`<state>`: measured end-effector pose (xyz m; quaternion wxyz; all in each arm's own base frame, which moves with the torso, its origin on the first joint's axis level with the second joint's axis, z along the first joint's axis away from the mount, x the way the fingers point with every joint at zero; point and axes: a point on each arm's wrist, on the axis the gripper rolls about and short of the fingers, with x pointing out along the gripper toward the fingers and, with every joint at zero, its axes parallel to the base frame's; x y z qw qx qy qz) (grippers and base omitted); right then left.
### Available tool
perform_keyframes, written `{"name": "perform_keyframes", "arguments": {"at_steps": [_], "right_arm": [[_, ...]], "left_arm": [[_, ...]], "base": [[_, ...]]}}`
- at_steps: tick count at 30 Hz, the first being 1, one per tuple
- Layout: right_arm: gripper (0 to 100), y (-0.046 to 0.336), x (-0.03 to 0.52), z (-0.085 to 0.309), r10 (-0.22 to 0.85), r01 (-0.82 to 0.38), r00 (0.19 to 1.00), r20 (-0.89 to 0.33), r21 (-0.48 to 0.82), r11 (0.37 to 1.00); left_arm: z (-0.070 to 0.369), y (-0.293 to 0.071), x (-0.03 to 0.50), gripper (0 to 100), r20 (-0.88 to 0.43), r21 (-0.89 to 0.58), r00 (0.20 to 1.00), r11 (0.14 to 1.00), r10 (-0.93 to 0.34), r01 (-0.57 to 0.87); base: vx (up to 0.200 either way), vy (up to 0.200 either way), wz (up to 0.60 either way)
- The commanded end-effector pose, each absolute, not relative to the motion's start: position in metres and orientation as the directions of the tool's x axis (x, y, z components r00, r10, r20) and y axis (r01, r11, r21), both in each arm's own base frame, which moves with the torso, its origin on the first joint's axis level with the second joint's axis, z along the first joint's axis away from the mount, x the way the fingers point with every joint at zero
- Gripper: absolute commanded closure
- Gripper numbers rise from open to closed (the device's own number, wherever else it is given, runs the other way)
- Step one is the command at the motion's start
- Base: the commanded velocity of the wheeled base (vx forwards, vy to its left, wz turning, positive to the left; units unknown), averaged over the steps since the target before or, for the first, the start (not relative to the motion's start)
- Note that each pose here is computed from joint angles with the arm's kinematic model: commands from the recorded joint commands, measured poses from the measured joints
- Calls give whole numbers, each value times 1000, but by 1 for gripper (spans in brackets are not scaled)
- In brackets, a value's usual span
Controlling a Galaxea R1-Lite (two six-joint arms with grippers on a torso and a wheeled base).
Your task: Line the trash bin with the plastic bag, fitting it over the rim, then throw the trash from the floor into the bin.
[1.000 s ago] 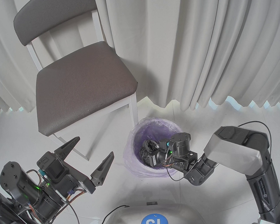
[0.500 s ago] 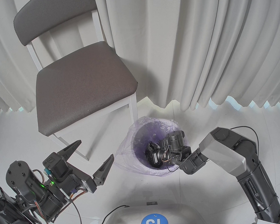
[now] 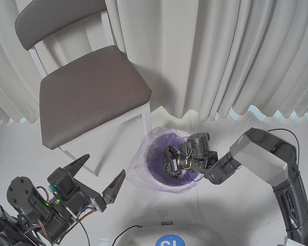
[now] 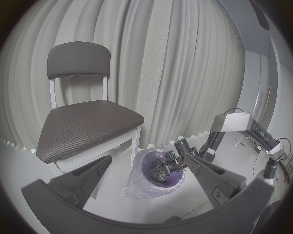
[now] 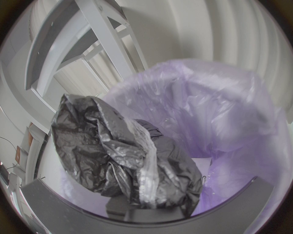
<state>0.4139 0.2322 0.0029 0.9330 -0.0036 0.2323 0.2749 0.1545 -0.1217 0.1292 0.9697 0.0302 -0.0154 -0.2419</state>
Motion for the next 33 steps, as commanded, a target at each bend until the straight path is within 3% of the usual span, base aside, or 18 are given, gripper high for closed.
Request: {"name": "perform_keyframes", "arguments": {"at_steps": [1,19,20,33], "right_arm": [[100,222,376,72,547,-546,762,-347,111,831],[100,229,343,83,598,-581,727,-337,164,798],[0,231,342,82,602,-576,722,-340,187,796],[0,227,344,80,593,-558,729,-342,205,804]], "left_arm": [[132,-121,153,0,39,61,881,881,-472,470],[132,-122,153,0,36,63,879,878,-476,474],[132,-122,153,0,36,63,879,878,-476,474],[130,-123,153,0,26,65,879,878,-477,474]], "base": [[0,0,0],[0,0,0],[0,0,0],[0,0,0]]}}
